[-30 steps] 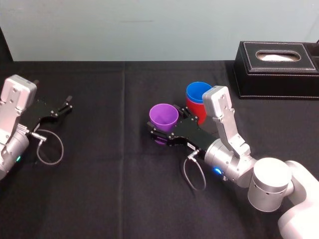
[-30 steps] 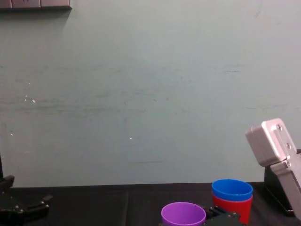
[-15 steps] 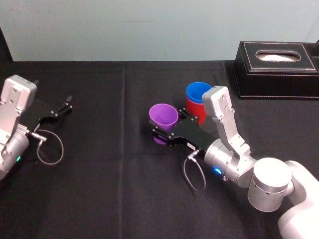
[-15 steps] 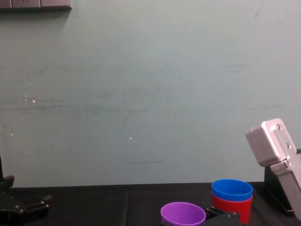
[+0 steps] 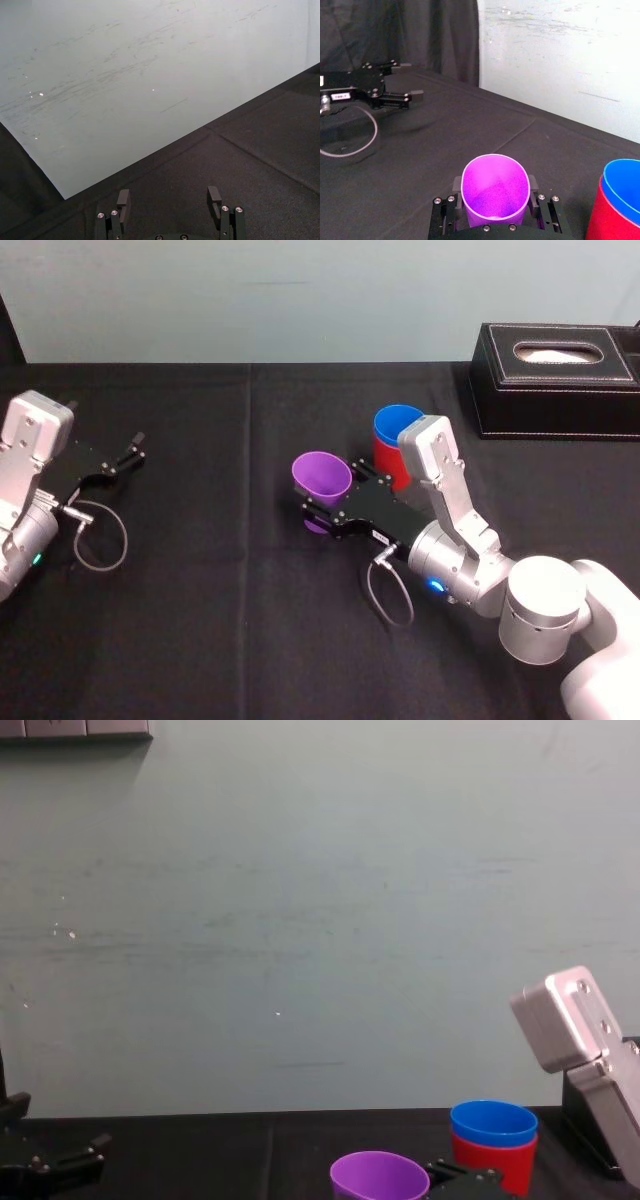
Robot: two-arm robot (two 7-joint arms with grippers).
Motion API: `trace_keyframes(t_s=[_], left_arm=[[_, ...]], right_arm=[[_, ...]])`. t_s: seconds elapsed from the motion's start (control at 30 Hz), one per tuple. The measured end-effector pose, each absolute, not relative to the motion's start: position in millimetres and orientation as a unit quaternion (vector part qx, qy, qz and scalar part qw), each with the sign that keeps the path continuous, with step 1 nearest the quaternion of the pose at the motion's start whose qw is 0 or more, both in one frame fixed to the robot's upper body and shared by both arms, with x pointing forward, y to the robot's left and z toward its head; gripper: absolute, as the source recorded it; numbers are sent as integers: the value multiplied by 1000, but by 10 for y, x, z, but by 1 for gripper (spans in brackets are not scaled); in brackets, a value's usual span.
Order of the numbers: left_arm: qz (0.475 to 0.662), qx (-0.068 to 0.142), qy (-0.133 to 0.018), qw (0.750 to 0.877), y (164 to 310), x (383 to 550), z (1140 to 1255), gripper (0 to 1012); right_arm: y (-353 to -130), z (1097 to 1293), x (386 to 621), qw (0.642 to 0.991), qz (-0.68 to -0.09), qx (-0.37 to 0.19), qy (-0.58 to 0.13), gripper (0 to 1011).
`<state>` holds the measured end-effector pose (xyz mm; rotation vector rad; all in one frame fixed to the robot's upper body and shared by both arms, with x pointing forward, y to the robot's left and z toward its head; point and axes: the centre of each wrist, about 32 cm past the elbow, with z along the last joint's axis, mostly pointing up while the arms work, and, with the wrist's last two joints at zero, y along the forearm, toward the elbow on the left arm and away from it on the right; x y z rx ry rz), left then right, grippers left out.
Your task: Stack the three plastic cups sequentially using one hand.
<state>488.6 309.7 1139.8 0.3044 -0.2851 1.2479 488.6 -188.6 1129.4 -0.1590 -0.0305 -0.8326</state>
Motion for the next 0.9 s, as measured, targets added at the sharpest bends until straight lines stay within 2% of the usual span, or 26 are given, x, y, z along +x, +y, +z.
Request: trace_keyframes(t_s=[0.3, 0.7, 0.9], left_arm=[[580, 141, -132, 791, 3097, 4886, 11398, 1005], [580, 141, -132, 791, 3097, 4886, 11398, 1005], [580, 141, -132, 791, 3097, 4886, 11398, 1004]], right_arm=[[-2047, 11525, 4826, 914, -398, -80, -11, 732], [-2612, 11990, 4619, 918, -390, -67, -19, 731], [-2793, 12089, 4543, 915, -396, -74, -28, 732]])
